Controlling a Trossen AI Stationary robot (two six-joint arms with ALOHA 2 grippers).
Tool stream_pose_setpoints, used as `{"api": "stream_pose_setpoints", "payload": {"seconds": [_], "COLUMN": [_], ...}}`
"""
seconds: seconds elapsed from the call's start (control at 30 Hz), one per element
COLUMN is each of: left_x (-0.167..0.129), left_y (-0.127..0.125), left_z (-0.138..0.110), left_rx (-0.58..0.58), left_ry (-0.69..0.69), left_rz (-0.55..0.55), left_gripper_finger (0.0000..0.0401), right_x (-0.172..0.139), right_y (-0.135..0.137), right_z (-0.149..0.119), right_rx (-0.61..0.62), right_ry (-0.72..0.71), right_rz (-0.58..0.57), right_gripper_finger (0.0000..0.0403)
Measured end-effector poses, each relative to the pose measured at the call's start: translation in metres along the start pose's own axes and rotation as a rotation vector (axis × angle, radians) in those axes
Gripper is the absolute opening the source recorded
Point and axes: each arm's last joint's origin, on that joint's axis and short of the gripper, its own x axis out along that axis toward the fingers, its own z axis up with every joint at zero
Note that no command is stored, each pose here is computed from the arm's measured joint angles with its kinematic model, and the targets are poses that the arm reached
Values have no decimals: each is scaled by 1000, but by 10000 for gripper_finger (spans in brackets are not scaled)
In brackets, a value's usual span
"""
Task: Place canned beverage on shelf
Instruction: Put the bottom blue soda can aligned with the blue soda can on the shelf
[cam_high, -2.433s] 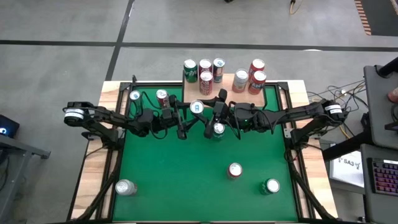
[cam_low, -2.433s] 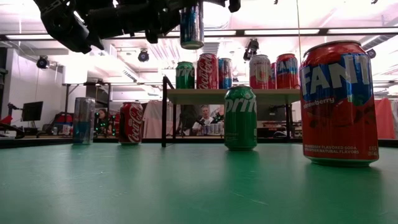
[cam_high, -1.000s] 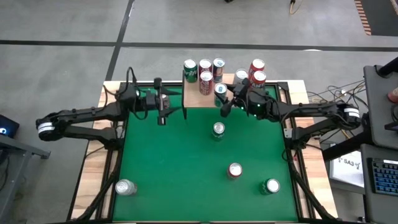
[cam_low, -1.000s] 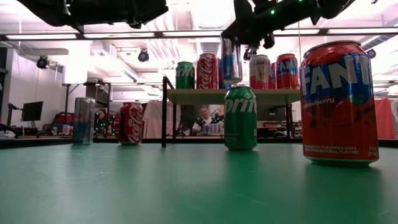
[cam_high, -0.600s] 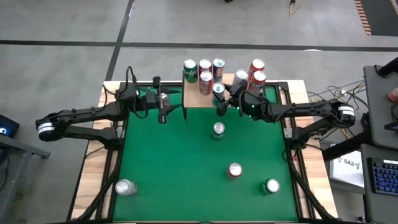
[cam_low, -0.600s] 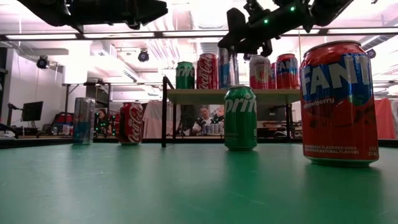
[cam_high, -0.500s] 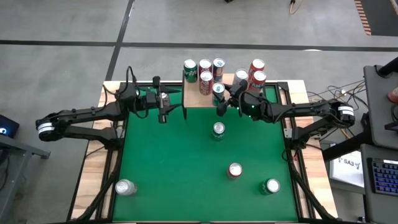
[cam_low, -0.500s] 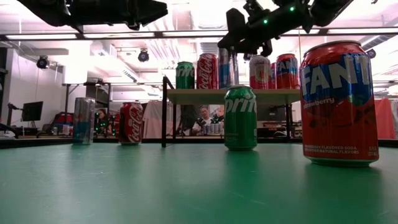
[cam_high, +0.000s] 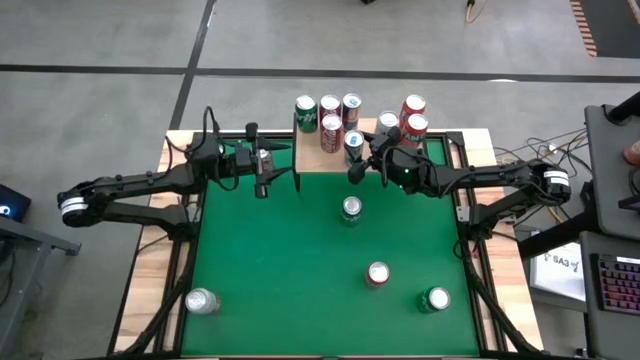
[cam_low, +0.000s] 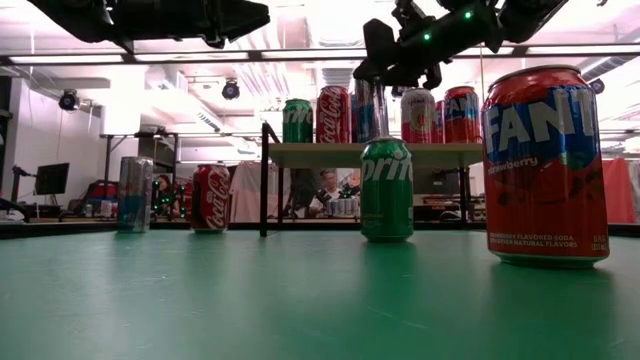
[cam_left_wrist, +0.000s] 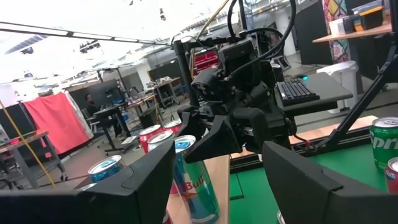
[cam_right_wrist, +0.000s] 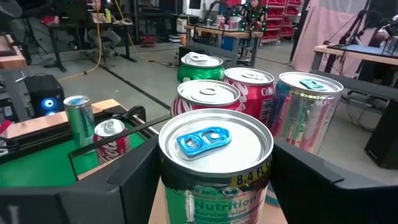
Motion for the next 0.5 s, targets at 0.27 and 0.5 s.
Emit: {"api": "stream_pose_setpoints", "payload": {"seconds": [0.27, 0.5], "left_x": [0, 0], "left_y": [0, 0], "left_z": [0, 0], "left_rx": [0, 0], "left_ry": [0, 1], "left_rz": [0, 0], "left_gripper_finger": [226, 226], "right_x": [0, -1], "right_y": [-1, -2], "right_z": [0, 1], "right_rx": [8, 6], "right_ry": [1, -4], "right_rz": [-36, -50], "right_gripper_finger": [284, 297]}}
